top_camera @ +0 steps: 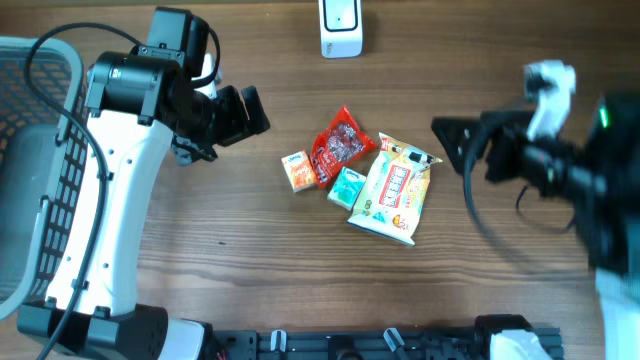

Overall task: Scan the item barcode
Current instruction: 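Move right gripper to cream snack bag and grasp it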

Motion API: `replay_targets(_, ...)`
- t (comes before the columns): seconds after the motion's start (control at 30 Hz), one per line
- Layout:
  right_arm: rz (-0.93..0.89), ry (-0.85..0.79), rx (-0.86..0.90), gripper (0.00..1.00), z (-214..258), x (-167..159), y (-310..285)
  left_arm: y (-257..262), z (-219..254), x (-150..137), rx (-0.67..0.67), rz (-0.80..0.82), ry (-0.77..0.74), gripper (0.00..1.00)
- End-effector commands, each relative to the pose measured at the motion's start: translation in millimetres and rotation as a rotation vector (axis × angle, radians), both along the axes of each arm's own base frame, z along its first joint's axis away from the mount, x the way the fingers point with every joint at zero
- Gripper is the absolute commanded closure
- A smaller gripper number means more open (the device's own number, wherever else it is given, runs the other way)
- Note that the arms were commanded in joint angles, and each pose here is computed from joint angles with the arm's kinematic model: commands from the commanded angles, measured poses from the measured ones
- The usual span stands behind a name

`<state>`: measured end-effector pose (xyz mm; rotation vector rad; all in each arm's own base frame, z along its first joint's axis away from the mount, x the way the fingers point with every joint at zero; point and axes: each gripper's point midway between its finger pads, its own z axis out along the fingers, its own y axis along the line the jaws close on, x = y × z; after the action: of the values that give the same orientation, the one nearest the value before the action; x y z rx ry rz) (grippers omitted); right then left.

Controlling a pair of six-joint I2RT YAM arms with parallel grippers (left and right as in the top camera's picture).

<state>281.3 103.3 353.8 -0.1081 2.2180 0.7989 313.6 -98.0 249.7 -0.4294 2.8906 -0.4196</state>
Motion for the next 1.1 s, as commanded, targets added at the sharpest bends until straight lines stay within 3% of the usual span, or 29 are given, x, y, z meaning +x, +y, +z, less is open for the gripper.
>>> replay_targets(0.0, 0.009, 0.253, -0.008, 0.0, -55.7, 34.9, 1.8, -2.9, 0.8, 1.5, -0.009, -0.007, -0.008, 0.0)
replay_targets(0.2, -0.016, 0.788, -0.153, 0.01, -235.2, 65.7, 15.4, -2.9, 0.8, 1.5, -0.009, -0.007, -0.008, 0.0)
replay_targets(0.33, -0.153, 0.99, -0.382, 0.0, -316.5, 52.2, 21.6, -2.9, 0.8, 1.5, -0.009, -0.007, -0.008, 0.0)
replay_targets(0.4, -0.283, 1.001, -0.464, 0.0, -339.2, 52.7, 8.8, -2.9, 0.8, 1.5, -0.009, -0.007, -0.008, 0.0)
replay_targets(0.5, -0.365, 0.922, -0.529, 0.0, -314.2, 60.8, -9.5, -2.9, 0.8, 1.5, -0.009, -0.007, -0.008, 0.0)
replay_targets(0.67, -0.372, 0.614, -0.455, 0.0, -191.5, 56.6, -18.6, -2.9, 0.8, 1.5, -0.009, -0.007, -0.008, 0.0)
replay_targets(0.77, -0.393, 0.471, -0.371, 0.0, -151.9, 63.2, -15.8, -2.9, 0.8, 1.5, -0.009, -0.007, -0.008, 0.0)
replay_targets(0.83, -0.367, 0.481, -0.352, 0.0, -149.6, 57.9, -11.3, -2.9, 0.8, 1.5, -0.009, -0.007, -0.008, 0.0)
replay_targets(0.87, -0.367, 0.511, -0.364, 0.63, -154.8, 52.5, -12.8, -2.9, 0.8, 1.5, -0.009, -0.007, -0.008, 0.0)
replay_targets(0.9, -0.366, 0.529, -0.373, 0.84, -161.1, 49.2, -13.7, -2.9, 0.8, 1.5, -0.009, -0.007, -0.008, 0.0)
replay_targets(0.93, -0.372, 0.559, -0.386, 0.96, -174.0, 44.5, -15.8, -2.9, 0.8, 1.5, -0.009, -0.007, -0.008, 0.0)
replay_targets(1.07, -0.435, 0.609, -0.355, 0.96, -224.7, 40.7, -17.2, -2.9, 0.8, 1.5, -0.009, -0.007, -0.008, 0.0)
